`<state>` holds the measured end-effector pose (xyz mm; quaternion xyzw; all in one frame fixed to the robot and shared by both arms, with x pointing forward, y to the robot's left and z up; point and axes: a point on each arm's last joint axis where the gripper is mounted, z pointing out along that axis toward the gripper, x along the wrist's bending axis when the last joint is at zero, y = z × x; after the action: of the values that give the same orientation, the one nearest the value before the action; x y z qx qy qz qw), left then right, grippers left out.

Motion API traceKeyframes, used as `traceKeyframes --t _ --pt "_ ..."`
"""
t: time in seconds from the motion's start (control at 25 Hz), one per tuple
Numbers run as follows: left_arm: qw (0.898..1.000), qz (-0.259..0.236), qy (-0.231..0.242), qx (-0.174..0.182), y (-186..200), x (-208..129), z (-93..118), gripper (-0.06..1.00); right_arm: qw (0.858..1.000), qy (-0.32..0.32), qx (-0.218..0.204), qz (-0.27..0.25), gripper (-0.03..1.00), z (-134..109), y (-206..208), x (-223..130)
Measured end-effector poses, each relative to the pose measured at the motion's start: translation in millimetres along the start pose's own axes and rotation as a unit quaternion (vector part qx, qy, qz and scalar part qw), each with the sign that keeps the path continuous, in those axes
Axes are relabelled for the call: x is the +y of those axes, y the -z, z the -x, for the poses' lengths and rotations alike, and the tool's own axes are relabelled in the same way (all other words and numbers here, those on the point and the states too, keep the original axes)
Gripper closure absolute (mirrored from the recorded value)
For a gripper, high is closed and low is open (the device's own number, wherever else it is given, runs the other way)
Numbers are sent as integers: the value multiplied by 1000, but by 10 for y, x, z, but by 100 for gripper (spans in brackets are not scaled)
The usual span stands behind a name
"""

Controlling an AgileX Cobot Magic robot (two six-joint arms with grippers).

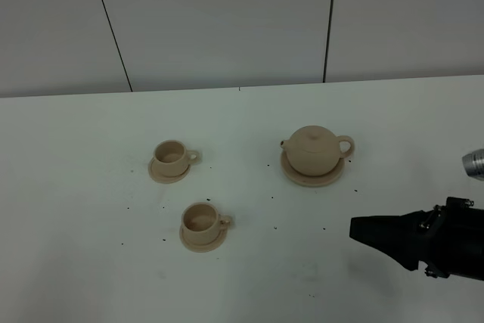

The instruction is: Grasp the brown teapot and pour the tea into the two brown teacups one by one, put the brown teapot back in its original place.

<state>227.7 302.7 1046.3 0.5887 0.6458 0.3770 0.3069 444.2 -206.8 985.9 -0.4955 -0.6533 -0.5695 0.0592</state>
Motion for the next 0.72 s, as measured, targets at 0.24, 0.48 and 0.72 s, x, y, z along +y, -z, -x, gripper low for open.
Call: traceKeyframes --t 0.24,0.48,0.72 --pt "1000 0 0 0 0 0 0 70 997 70 -3 28 57 -82 -29 382" --pt "1000 0 0 0 0 0 0 70 980 182 -72 29 57 -105 -15 770" --pt "1000 0 0 0 0 0 0 70 948 267 -174 12 57 167 -131 1042"
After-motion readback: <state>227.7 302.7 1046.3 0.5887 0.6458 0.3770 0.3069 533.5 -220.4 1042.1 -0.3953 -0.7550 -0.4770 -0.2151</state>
